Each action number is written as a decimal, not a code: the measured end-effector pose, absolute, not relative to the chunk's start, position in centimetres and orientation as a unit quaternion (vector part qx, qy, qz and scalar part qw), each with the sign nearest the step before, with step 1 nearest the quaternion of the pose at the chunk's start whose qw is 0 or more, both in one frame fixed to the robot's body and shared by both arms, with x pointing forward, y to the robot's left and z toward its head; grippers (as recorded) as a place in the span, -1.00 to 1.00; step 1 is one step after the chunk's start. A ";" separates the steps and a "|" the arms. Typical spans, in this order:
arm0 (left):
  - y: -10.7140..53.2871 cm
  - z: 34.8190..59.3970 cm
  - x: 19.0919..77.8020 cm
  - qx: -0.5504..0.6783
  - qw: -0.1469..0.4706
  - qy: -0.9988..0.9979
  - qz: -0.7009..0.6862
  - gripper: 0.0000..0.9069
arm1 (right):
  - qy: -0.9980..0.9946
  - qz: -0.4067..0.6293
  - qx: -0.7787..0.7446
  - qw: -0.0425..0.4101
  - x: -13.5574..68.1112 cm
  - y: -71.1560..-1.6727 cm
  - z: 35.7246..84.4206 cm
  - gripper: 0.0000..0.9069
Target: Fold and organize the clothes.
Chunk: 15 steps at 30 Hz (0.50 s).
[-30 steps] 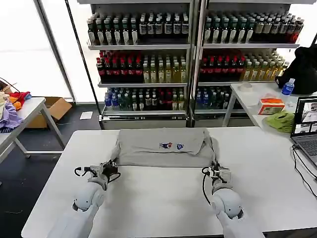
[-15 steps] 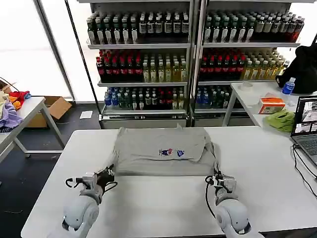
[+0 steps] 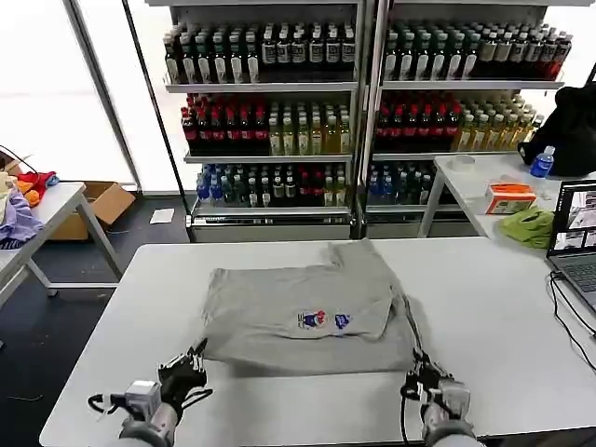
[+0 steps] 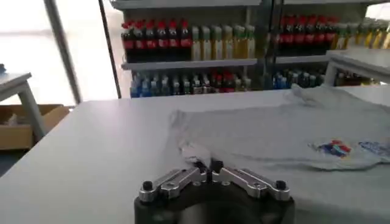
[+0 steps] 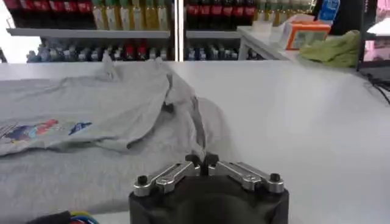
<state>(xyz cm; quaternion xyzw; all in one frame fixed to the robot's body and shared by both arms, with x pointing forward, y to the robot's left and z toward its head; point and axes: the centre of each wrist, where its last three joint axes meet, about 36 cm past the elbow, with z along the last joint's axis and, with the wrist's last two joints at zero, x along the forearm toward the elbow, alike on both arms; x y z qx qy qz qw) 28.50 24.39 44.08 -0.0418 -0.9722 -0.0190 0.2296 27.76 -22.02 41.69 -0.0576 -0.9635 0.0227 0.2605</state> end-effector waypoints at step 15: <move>24.0 44.0 22.6 -0.051 0.270 -0.961 -0.033 -1.00 | -0.960 0.055 -0.061 0.267 23.4 -22.3 42.5 -1.00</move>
